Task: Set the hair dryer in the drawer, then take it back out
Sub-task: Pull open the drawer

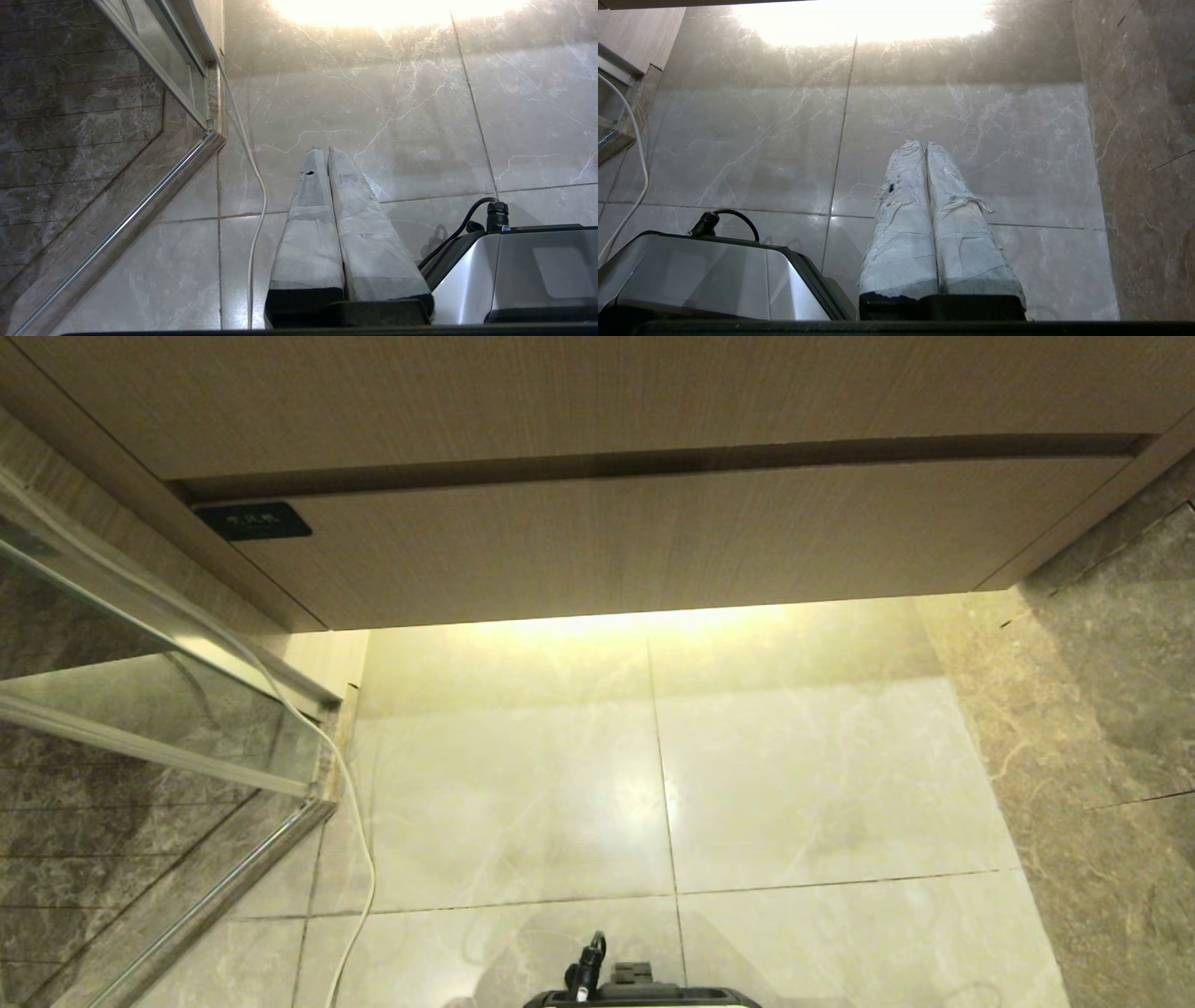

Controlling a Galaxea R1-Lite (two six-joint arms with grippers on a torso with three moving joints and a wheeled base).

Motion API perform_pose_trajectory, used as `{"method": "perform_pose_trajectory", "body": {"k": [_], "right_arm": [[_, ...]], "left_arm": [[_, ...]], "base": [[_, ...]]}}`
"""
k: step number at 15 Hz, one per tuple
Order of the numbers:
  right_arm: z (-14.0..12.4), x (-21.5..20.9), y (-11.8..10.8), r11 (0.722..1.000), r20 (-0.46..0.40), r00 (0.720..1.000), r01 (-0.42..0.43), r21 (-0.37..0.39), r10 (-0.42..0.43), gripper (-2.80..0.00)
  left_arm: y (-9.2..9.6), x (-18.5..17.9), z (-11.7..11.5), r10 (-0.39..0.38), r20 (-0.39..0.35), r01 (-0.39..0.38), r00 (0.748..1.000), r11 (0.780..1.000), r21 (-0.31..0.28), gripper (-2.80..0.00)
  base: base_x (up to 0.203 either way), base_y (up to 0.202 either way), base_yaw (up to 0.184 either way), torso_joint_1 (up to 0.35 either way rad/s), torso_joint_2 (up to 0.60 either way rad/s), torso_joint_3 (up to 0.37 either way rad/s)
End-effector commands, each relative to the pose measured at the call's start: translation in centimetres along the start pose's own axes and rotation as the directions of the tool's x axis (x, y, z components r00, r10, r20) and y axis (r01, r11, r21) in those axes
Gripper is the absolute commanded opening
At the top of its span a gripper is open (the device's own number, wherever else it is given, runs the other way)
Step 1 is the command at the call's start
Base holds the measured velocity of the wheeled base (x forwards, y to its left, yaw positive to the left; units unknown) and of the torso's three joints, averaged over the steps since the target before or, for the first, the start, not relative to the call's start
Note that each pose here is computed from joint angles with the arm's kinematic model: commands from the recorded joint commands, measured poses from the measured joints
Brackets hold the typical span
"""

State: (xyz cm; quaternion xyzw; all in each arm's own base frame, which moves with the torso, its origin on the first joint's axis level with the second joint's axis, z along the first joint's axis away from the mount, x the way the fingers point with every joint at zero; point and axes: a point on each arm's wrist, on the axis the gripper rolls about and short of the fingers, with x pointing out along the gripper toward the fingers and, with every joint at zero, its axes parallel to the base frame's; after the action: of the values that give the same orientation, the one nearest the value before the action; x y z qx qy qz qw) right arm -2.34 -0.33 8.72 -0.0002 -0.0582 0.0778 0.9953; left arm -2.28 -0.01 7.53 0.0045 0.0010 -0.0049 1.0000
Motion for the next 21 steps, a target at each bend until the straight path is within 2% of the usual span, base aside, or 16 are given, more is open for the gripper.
{"method": "perform_pose_trajectory", "body": {"k": [1,13,17,20,21], "right_arm": [[-1.2,-0.1,0.0,1.0,0.0,1.0,-0.001,-0.002,0.001,-2.8],[-1.2,-0.1,0.0,1.0,-0.001,1.0,0.0,-0.02,0.0,-2.8],[-0.9,-0.1,0.0,1.0,0.028,1.0,-0.005,0.0,0.005,-2.8],[2.8,-1.1,0.0,1.0,0.164,0.986,-0.029,0.009,0.027,-2.8],[4.1,-1.7,0.1,0.999,0.176,0.984,-0.033,-0.003,0.033,-2.8]], "left_arm": [[0.0,0.0,0.0,-0.001,0.001,0.001,1.0,1.0,0.0,-2.8],[0.0,0.0,0.0,0.002,0.0,-0.002,1.0,1.0,-0.004,-2.8],[0.0,0.0,0.0,0.002,0.002,-0.002,1.0,1.0,-0.004,-2.8],[0.0,0.0,0.0,0.002,0.001,-0.002,1.0,1.0,-0.006,-2.8],[0.0,0.0,0.0,0.003,0.001,-0.003,1.0,1.0,-0.005,-2.8]], "base": [[0.0,0.0,0.0,0.0,0.0,0.0],[0.0,0.0,0.0,0.0,0.0,0.0],[0.0,0.0,0.0,0.0,0.0,0.0],[0.0,0.0,0.0,0.0,0.0,0.0],[0.0,0.0,0.0,0.0,0.0,0.0]]}}
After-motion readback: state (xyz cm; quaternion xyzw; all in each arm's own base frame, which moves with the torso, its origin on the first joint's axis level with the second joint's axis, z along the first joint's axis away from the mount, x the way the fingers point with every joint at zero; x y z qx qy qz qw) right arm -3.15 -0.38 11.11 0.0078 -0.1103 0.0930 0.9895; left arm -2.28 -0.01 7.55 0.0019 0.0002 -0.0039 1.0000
